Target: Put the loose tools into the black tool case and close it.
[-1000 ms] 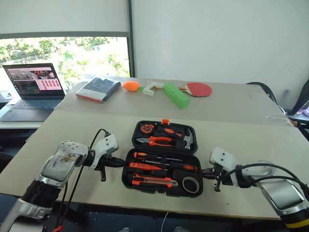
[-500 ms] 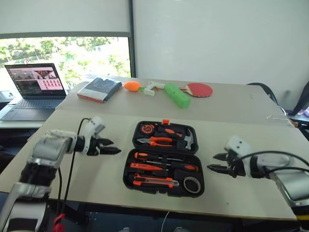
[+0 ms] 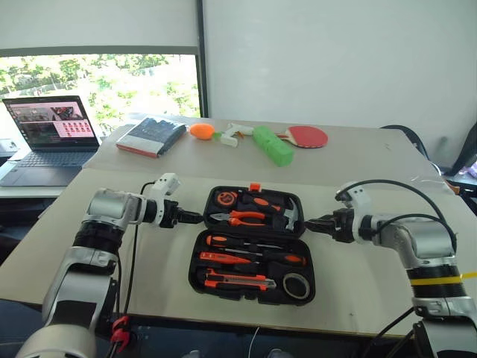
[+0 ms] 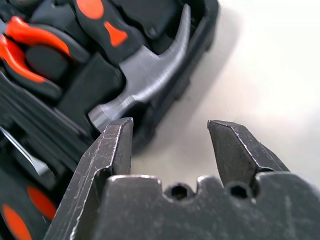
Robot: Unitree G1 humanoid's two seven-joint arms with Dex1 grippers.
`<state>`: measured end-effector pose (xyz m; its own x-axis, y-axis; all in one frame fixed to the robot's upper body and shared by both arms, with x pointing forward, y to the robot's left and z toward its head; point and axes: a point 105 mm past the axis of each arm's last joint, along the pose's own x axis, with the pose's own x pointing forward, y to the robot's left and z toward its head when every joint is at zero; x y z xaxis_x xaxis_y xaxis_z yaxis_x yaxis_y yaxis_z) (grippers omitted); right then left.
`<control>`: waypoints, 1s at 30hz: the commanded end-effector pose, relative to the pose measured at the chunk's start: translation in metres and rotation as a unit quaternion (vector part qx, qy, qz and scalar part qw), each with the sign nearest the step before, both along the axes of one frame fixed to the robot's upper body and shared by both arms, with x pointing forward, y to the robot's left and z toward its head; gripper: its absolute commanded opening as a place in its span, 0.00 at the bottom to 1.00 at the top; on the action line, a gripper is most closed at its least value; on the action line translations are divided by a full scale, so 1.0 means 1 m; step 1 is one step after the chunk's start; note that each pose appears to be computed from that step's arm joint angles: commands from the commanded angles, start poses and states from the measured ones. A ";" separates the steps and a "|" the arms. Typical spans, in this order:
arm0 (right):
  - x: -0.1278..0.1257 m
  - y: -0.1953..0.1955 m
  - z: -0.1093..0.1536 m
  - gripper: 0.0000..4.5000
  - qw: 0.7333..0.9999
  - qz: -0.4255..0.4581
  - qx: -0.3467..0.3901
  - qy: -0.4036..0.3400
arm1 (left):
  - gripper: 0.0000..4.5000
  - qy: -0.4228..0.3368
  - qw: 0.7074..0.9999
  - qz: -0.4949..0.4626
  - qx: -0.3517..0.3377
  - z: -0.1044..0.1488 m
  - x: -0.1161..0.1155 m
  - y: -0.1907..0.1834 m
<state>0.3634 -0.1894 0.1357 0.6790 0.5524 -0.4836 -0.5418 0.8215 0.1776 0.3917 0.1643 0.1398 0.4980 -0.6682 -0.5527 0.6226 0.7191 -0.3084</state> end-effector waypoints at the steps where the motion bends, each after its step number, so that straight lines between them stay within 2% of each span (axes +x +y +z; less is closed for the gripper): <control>1: 0.001 -0.001 0.009 0.63 1.000 -0.004 0.001 -0.008 | 0.52 -0.017 1.000 -0.013 -0.004 0.010 0.004 -0.007; 8: -0.006 0.005 -0.001 0.63 1.000 0.008 -0.011 0.018 | 0.52 -0.019 1.000 -0.017 0.000 0.006 0.006 -0.010; 10: -0.007 0.007 -0.003 0.51 1.000 0.010 -0.008 0.023 | 0.52 -0.017 1.000 -0.020 -0.002 0.005 0.006 -0.013; 12: -0.006 0.009 -0.004 0.40 1.000 0.011 -0.004 0.026 | 0.41 -0.014 1.000 -0.023 0.000 0.003 0.006 -0.015; 14: -0.005 0.010 -0.005 0.21 1.000 0.008 0.000 0.026 | 0.26 -0.012 1.000 -0.023 0.001 0.000 0.005 -0.015; 17: -0.004 0.011 -0.004 0.01 1.000 0.004 0.010 0.027 | 0.03 -0.008 1.000 -0.023 -0.004 0.000 0.004 -0.015; 25: -0.005 0.012 -0.001 0.00 1.000 0.008 0.021 0.019 | 0.01 0.000 0.999 -0.030 -0.031 -0.001 0.000 -0.020; 30: -0.007 0.020 0.012 0.00 0.998 0.026 0.051 -0.013 | 0.01 -0.017 0.997 -0.057 -0.057 0.003 -0.005 -0.031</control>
<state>0.3576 -0.1825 0.1286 0.6576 0.5706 -0.4918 -0.5220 0.8159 0.2487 0.3926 0.1531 0.1371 0.4854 -0.7106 -0.5093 0.6443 0.6846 -0.3410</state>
